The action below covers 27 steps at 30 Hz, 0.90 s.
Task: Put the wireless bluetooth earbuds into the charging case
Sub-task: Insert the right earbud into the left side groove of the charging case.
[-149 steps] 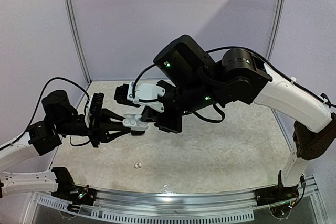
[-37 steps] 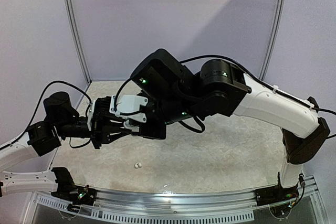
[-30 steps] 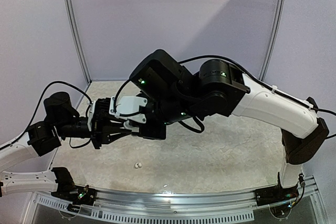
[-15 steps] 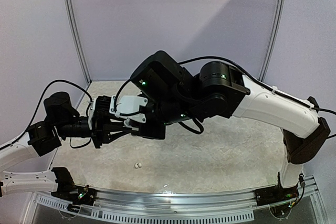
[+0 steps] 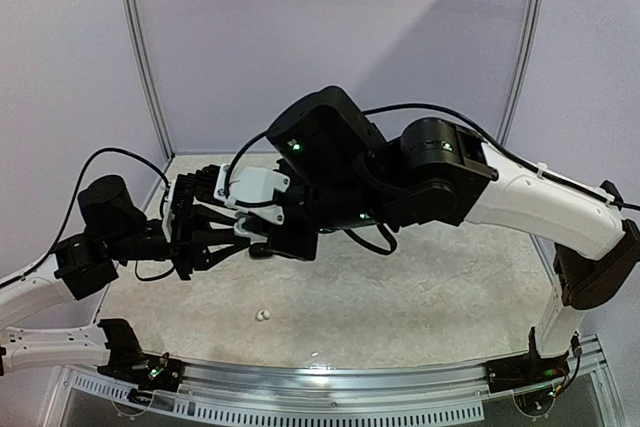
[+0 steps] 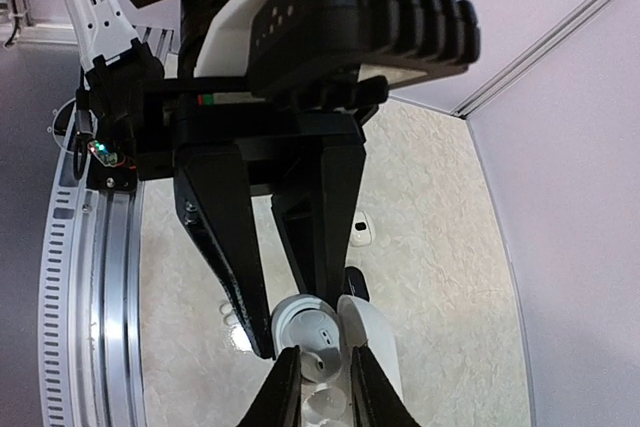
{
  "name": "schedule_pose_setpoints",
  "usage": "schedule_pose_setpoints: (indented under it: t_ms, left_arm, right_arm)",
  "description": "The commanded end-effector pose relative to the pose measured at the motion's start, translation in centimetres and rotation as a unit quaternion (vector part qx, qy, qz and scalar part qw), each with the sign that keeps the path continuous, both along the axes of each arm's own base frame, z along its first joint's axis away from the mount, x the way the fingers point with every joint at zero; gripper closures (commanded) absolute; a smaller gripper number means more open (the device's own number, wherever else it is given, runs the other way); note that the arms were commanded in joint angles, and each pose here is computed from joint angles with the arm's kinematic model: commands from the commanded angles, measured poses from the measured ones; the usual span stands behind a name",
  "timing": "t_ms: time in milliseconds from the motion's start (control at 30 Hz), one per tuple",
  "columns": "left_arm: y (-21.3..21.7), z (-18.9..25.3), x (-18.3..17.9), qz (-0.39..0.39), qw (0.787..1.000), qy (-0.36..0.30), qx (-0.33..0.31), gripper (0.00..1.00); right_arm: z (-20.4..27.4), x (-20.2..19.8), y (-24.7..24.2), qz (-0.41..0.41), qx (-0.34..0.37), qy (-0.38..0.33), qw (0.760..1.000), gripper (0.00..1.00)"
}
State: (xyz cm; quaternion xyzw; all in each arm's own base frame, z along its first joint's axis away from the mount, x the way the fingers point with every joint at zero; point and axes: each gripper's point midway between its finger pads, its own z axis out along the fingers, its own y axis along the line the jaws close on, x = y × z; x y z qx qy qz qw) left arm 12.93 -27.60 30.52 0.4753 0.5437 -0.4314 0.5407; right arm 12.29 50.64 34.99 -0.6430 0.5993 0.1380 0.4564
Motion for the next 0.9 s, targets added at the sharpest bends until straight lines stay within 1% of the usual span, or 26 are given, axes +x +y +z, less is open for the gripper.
schedule_pose_setpoints:
  t_ms: [0,133,233,433,567,700,867]
  left_arm:
    - [-0.2,-0.1,-0.6,-0.014,0.999,0.037,-0.021,1.0]
    - [-0.3,-0.2,-0.4,-0.014,0.998,0.05,-0.03,1.0]
    - [-0.2,-0.3,-0.5,-0.014,0.998,0.045,-0.03,1.0]
    - [-0.2,-0.7,-0.8,-0.022,0.999,-0.006,-0.039,1.0]
    - [-0.4,-0.9,-1.2,-0.041,0.998,-0.03,-0.045,1.0]
    - [-0.5,-0.7,-1.3,-0.043,0.996,-0.059,-0.053,1.0]
    - [-0.7,0.7,-1.1,-0.044,0.993,-0.079,-0.079,1.0]
  right_arm:
    - [3.5,-0.9,-0.8,0.005,0.063,0.015,0.998,0.82]
    - [4.8,-1.3,-1.3,0.009,0.087,0.023,0.996,0.81]
    - [5.2,-1.5,-1.6,0.011,0.095,0.031,0.995,0.81]
    - [5.1,-2.2,-3.4,0.007,0.127,0.06,0.99,0.79]
    - [3.9,-3.1,-4.4,0.015,0.127,0.089,0.988,0.78]
    - [2.6,-3.1,-4.6,0.013,0.114,0.09,0.989,0.77]
    - [3.7,-3.1,-5.1,0.009,0.13,0.096,0.987,0.76]
